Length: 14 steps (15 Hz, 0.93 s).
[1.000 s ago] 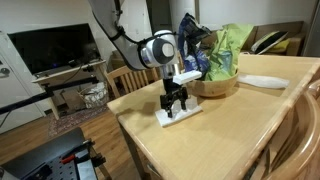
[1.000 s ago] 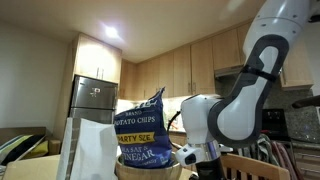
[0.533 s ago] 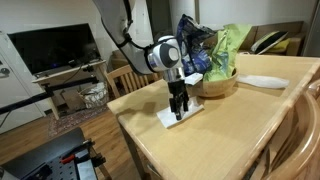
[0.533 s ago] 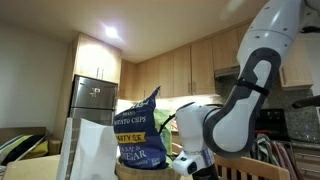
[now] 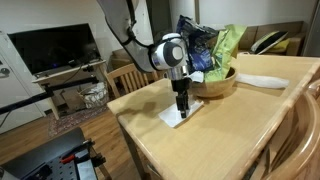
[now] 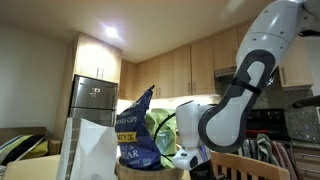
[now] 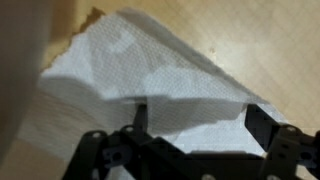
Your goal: Put the paper in the bowl
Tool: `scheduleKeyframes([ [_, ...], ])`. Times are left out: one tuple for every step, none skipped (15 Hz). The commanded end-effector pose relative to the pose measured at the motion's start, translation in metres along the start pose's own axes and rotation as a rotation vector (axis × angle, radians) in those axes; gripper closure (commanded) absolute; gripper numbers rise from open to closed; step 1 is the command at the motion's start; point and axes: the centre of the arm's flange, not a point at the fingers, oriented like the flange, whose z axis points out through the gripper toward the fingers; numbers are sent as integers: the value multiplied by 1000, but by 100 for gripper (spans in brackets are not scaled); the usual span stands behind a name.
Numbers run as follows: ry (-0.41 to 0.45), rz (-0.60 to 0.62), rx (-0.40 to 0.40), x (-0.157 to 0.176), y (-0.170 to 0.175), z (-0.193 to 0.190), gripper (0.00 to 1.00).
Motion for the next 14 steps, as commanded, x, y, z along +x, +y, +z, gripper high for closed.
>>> scheduleKeyframes([
  [24, -33, -30, -11, -7, -14, 0],
  [28, -34, -35, -13, -9, -14, 0],
  [38, -37, -39, -15, -11, -15, 0],
  [53, -41, -42, -16, -13, -16, 0],
  [64, -43, -51, -17, -16, -17, 0],
  [71, -44, -57, -18, -17, -18, 0],
  [84, -48, -67, -19, -19, -19, 0],
  [96, -54, -81, -19, -21, -21, 0],
  [106, -67, -96, -20, -22, -21, 0],
  [112, -77, -109, -20, -21, -20, 0],
  [119, -96, -124, -20, -20, -18, 0],
  [112, -102, -128, -20, -20, -16, 0],
  [113, -118, -129, -19, -19, -13, 0],
  [105, -125, -127, -18, -19, -10, 0],
])
